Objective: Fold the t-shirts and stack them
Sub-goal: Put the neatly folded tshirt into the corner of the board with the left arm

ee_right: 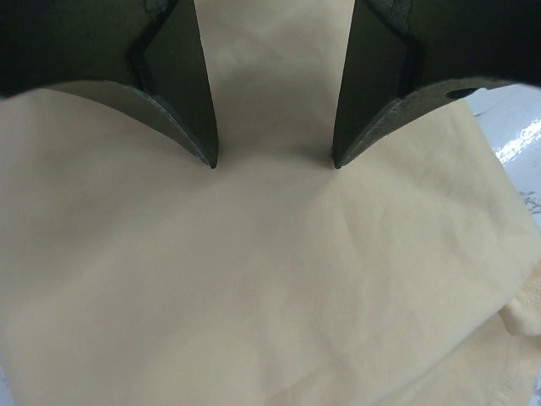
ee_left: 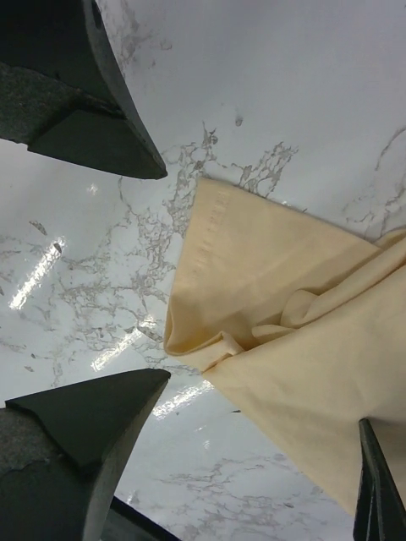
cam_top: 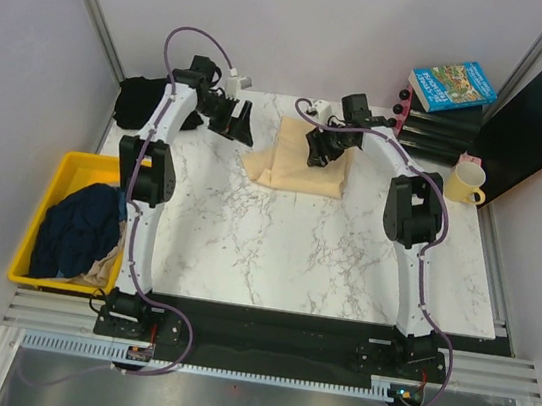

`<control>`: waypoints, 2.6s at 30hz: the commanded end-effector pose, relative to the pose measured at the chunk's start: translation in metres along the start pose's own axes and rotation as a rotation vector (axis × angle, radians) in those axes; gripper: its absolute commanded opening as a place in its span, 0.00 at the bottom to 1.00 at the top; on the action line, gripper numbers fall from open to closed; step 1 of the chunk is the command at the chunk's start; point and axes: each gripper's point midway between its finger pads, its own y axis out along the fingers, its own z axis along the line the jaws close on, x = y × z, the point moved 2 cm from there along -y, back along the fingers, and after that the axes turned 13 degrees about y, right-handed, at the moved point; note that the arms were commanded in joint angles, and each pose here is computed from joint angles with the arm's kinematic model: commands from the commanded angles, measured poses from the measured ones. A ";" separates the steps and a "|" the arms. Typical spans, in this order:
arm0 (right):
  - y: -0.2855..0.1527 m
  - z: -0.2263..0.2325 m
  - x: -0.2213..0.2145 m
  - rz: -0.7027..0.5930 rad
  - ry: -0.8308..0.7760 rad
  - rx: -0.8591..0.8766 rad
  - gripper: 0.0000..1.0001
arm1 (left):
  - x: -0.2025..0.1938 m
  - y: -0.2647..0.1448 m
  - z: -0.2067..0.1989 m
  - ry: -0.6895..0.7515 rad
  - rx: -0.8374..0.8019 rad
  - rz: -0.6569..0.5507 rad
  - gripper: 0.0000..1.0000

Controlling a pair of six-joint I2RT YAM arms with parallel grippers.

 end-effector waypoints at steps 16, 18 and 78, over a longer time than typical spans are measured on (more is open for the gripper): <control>-0.014 -0.005 0.014 -0.009 -0.034 -0.057 0.64 | -0.018 0.054 0.019 -0.254 -0.082 -0.016 1.00; -0.013 -0.005 0.013 -0.005 -0.027 -0.058 0.64 | -0.022 0.059 0.022 -0.257 -0.065 0.000 1.00; -0.072 -0.016 0.021 -0.036 -0.009 -0.177 0.64 | 0.003 0.164 -0.073 -0.128 -0.239 0.023 0.02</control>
